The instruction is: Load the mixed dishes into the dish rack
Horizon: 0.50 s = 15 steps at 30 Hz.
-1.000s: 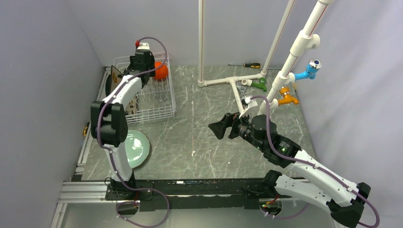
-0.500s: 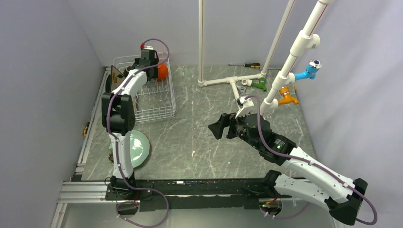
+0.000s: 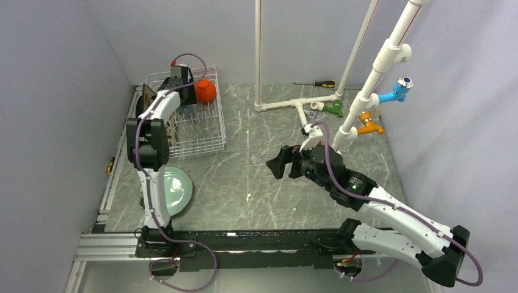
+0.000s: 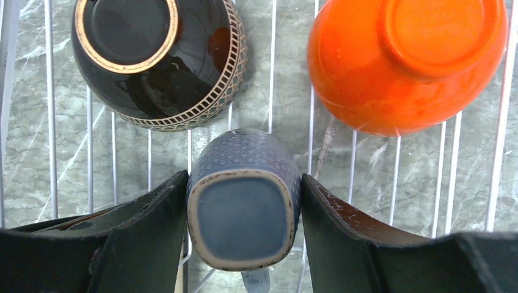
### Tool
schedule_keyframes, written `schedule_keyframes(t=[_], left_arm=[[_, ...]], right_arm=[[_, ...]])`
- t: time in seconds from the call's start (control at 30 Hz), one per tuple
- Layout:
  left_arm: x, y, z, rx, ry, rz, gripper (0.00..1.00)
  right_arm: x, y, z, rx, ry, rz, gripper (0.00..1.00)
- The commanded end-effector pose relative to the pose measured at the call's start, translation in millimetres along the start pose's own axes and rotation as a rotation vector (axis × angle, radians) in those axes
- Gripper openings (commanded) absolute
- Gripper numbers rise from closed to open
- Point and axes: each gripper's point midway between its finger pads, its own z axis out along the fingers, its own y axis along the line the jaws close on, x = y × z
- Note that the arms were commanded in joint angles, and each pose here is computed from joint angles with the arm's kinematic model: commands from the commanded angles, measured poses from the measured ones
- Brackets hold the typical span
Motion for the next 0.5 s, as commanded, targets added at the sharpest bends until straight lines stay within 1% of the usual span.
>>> schedule_keyframes(t=[0.0, 0.17, 0.23, 0.3, 0.47], left_arm=[[-21.6, -13.7, -4.5, 0.048, -0.053, -0.021, 0.08], [-18.8, -13.1, -1.1, 0.042, -0.031, -0.046, 0.20], [-19.0, -12.2, -1.1, 0.037, -0.030, -0.047, 0.28], [-19.8, -9.8, -2.4, 0.023, -0.032, -0.053, 0.38], [-26.1, -8.6, -8.5, 0.022, -0.047, -0.059, 0.54]], right_arm=[[-22.7, 14.4, -3.3, -0.038, -0.056, 0.022, 0.92], [-23.7, 15.6, -2.9, -0.038, -0.055, 0.030, 0.92], [-23.7, 15.7, -2.3, -0.038, -0.053, 0.033, 0.93], [-23.3, 16.7, -1.5, -0.040, -0.051, 0.038, 0.92], [-19.9, 19.1, 1.3, -0.050, -0.036, 0.051, 0.92]])
